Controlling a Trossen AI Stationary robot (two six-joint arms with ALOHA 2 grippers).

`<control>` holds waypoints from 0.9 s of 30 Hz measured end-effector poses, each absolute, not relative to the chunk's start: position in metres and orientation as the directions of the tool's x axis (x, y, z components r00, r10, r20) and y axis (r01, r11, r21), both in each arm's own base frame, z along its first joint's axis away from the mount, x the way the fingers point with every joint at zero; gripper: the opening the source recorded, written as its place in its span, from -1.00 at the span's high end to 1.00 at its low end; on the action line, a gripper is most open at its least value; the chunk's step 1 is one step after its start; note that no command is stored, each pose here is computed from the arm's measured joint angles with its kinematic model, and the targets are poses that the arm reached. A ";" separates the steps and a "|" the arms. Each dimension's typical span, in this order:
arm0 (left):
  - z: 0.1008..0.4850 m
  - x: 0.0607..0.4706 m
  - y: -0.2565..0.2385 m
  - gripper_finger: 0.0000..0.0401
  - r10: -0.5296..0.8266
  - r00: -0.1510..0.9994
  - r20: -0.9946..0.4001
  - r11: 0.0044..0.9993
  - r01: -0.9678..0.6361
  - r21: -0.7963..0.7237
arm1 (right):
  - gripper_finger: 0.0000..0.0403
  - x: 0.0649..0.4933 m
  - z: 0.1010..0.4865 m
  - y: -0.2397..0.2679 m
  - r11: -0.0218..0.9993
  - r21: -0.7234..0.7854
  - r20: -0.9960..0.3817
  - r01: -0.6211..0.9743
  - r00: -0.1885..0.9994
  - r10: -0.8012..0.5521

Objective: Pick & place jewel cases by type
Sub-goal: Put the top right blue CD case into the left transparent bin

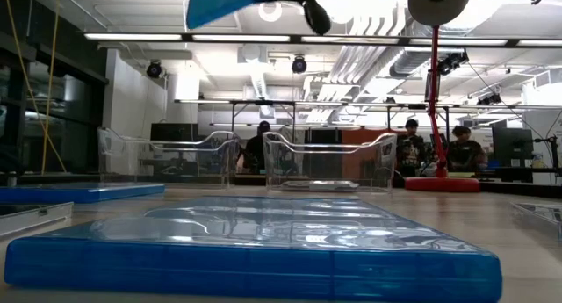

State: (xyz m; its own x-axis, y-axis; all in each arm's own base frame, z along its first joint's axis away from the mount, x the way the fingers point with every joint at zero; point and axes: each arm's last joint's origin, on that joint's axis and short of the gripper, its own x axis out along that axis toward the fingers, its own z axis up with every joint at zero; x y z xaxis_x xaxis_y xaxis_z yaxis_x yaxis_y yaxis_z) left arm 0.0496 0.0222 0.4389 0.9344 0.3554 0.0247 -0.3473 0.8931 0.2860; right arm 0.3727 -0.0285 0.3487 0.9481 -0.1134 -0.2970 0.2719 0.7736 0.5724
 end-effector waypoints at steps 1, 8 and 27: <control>0.434 0.048 0.021 -0.45 0.354 0.935 0.023 0.896 -0.347 0.278 | 0.87 0.376 0.347 -0.034 0.768 0.576 -0.302 0.279 0.946 -0.118; 0.398 0.047 0.020 -0.45 0.329 0.944 0.036 0.922 -0.330 0.201 | 0.87 0.397 0.331 -0.074 0.731 0.599 -0.337 0.326 0.931 -0.139; 0.366 0.031 0.009 -0.45 0.269 0.954 0.136 0.949 -0.286 0.131 | 0.86 0.473 0.309 -0.137 0.721 0.632 -0.381 0.283 0.924 -0.029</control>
State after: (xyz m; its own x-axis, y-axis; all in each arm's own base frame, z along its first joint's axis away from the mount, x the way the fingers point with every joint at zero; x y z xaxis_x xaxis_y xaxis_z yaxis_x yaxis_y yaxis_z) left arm 0.0308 0.0095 0.3656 0.9536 0.2686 0.1362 -0.2861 0.9492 0.1313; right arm 0.4731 -0.1372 0.3092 0.9242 -0.0289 -0.3808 0.2830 0.7213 0.6322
